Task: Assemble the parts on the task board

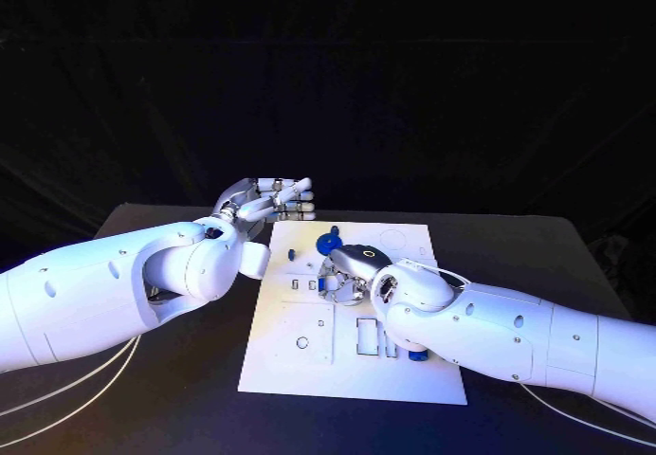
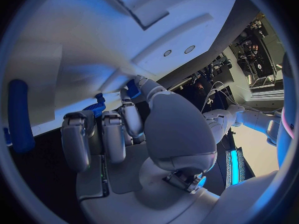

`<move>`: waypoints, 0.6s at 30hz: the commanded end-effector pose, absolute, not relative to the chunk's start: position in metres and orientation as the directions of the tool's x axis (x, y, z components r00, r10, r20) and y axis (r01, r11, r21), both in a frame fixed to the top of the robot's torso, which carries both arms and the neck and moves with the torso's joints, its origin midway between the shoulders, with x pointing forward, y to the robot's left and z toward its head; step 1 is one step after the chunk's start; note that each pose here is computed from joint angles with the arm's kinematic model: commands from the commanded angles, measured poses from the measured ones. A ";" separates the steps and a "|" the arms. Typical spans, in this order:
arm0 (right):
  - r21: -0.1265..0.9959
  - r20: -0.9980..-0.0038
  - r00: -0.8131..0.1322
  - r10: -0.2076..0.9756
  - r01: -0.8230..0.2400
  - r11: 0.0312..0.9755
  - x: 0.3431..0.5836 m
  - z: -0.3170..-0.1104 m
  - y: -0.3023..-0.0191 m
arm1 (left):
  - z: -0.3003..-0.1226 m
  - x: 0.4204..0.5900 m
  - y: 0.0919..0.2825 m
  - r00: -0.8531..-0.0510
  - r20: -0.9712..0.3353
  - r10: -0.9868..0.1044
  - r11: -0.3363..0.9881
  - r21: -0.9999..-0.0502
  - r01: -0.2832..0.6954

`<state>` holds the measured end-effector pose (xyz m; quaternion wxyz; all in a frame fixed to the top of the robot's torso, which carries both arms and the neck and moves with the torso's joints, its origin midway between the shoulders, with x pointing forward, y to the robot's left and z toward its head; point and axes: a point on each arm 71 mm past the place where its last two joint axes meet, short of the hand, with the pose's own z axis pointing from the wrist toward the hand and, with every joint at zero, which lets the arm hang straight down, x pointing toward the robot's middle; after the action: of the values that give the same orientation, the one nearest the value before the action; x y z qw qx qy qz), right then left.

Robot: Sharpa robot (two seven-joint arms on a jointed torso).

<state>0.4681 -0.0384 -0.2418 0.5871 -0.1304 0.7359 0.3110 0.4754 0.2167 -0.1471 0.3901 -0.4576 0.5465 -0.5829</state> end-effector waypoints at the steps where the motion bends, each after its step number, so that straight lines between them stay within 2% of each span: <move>1: 0.297 -0.948 -0.268 0.170 -0.560 0.774 0.468 -0.242 -0.038 | -0.146 0.475 0.214 -0.294 0.115 -0.949 -0.107 -0.993 -0.044; 12: 0.334 -0.943 -0.213 0.257 -0.574 0.747 0.465 -0.234 -0.042 | -0.147 0.475 0.216 -0.297 0.108 -0.949 -0.097 -0.994 -0.049; 18: 0.370 -0.927 -0.194 0.322 -0.622 0.690 0.454 -0.214 -0.049 | -0.150 0.478 0.218 -0.323 0.067 -0.944 -0.050 -0.997 -0.060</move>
<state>0.4568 -0.0504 -0.2231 0.6118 -0.1130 0.7015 0.3476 0.4783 0.2215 -0.1493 0.3917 -0.4571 0.5536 -0.5755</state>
